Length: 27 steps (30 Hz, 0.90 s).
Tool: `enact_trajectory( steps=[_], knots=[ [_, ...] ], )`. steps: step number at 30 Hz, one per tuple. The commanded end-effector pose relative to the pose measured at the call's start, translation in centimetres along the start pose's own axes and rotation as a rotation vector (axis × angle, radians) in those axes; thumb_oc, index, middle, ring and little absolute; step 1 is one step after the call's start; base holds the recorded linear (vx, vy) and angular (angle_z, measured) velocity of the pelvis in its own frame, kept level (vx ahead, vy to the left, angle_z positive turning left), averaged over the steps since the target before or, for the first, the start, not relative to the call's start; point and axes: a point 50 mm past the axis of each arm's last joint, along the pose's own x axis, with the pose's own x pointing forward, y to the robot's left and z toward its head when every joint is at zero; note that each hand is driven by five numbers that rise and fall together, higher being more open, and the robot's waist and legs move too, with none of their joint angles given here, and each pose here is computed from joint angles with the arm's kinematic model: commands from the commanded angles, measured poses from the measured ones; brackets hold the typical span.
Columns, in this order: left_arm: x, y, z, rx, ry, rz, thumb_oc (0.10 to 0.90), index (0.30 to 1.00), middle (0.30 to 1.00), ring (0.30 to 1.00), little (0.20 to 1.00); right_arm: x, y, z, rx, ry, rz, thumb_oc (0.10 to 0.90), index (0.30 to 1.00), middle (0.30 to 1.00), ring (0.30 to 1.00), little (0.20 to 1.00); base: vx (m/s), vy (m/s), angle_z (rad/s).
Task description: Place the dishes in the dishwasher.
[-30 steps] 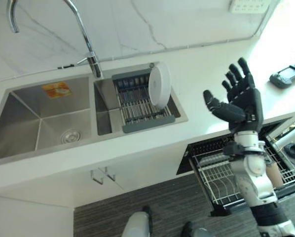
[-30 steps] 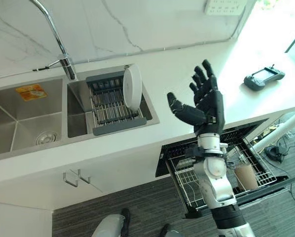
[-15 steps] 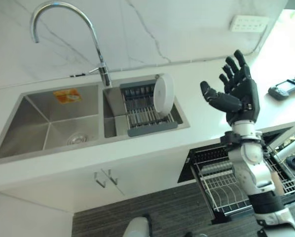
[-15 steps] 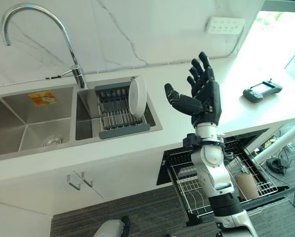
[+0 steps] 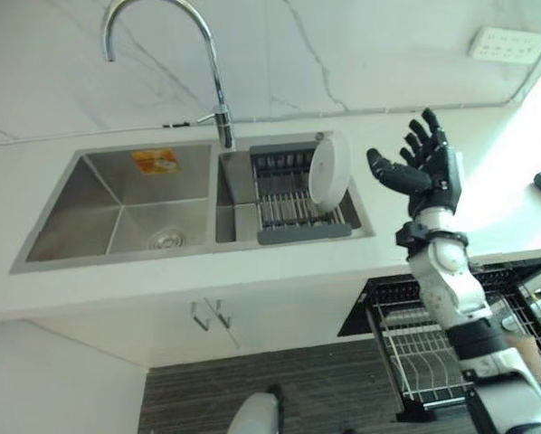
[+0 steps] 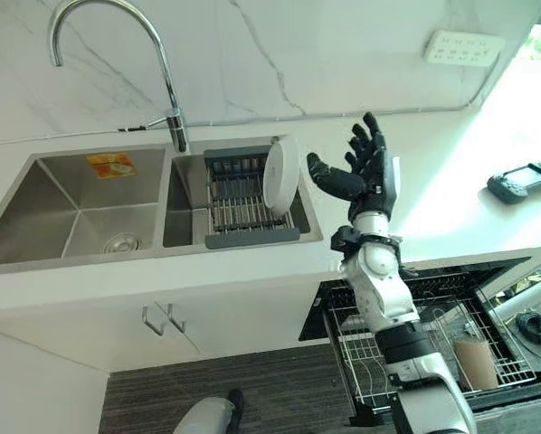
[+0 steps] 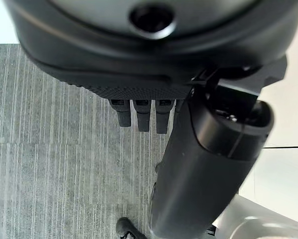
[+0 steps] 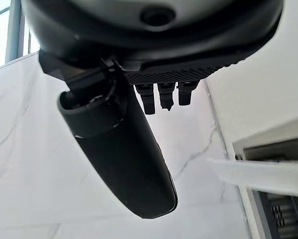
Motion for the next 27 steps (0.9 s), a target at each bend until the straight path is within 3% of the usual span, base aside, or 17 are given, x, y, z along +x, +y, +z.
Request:
enact_trajectory(
  steps=[1,27],
  knots=[
    [-0.2,2.3,-0.4,0.083,0.024,0.046,0.8,0.9,0.9,0.9,0.9,2.6,1.2,7.5,0.061,-0.303,0.027,0.8,0.9,0.9,0.9,0.9,0.03,0.009,0.1],
    [-0.4,3.5,-0.1,0.147,0.042,0.055,0.8,0.9,0.9,0.9,0.9,5.3,0.1,7.4,0.049,-0.2,0.007,0.8,0.9,0.9,0.9,0.9,0.02,0.018,0.09]
  ],
)
